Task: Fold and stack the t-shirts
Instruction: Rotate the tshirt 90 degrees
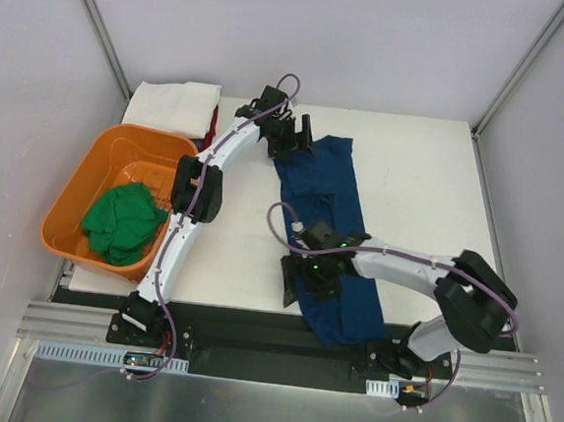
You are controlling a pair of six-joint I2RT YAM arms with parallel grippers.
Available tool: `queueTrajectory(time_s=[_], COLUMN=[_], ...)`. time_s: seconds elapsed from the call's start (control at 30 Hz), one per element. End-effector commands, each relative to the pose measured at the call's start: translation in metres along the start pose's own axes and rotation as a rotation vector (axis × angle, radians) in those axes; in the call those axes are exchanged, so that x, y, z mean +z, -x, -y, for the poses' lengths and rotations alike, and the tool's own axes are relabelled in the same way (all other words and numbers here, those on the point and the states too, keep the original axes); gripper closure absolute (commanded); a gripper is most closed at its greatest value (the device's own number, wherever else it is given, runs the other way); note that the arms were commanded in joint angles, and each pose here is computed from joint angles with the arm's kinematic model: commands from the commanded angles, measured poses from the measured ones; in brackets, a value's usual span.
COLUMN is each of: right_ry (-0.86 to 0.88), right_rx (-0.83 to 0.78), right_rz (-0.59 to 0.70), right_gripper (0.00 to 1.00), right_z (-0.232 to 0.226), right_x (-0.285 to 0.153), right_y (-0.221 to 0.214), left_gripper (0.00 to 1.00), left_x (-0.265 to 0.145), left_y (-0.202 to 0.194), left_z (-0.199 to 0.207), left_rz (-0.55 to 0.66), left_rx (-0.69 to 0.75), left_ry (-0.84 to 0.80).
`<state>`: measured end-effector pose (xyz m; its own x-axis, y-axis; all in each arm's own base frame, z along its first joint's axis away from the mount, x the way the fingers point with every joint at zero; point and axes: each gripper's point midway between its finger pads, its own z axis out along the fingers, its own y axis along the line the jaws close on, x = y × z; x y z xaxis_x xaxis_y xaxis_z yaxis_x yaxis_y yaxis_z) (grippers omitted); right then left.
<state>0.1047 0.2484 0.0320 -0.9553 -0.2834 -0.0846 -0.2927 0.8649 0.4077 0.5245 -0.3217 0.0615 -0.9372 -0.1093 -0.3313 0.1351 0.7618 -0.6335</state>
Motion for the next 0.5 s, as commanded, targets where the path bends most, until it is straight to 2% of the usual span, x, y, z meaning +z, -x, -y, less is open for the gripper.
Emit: queueTrajectory(time_s=[0.0, 0.1, 0.2, 0.33, 0.47], right_ry=[0.139, 0.142, 0.032, -0.068, -0.176], right_rx=[-0.233, -0.3, -0.282, -0.204, -0.146], right_rz=[0.046, 0.104, 0.156, 0.27, 0.384], right_gripper=[0.03, 0.03, 0.03, 0.03, 0.03], right_z=[-0.091, -0.114, -0.095, -0.059, -0.02], right_x=[0.007, -0.002, -0.014, -0.053, -0.092], right_y=[0.032, 0.043, 0.055, 0.072, 0.09], left_gripper=[0.0, 0.01, 0.01, 0.01, 0.01], left_x=[-0.01, -0.019, -0.022, -0.042, -0.094], left_y=[0.046, 0.069, 0.08, 0.084, 0.09], left_z=[0.022, 0.035, 0.043, 0.061, 0.089], left_rz=[0.143, 0.234, 0.265, 0.269, 0.342], left_rx=[0.037, 0.044, 0.025, 0.036, 0.131], left_ry=[-0.057, -0.129, -0.182, -0.241, -0.224])
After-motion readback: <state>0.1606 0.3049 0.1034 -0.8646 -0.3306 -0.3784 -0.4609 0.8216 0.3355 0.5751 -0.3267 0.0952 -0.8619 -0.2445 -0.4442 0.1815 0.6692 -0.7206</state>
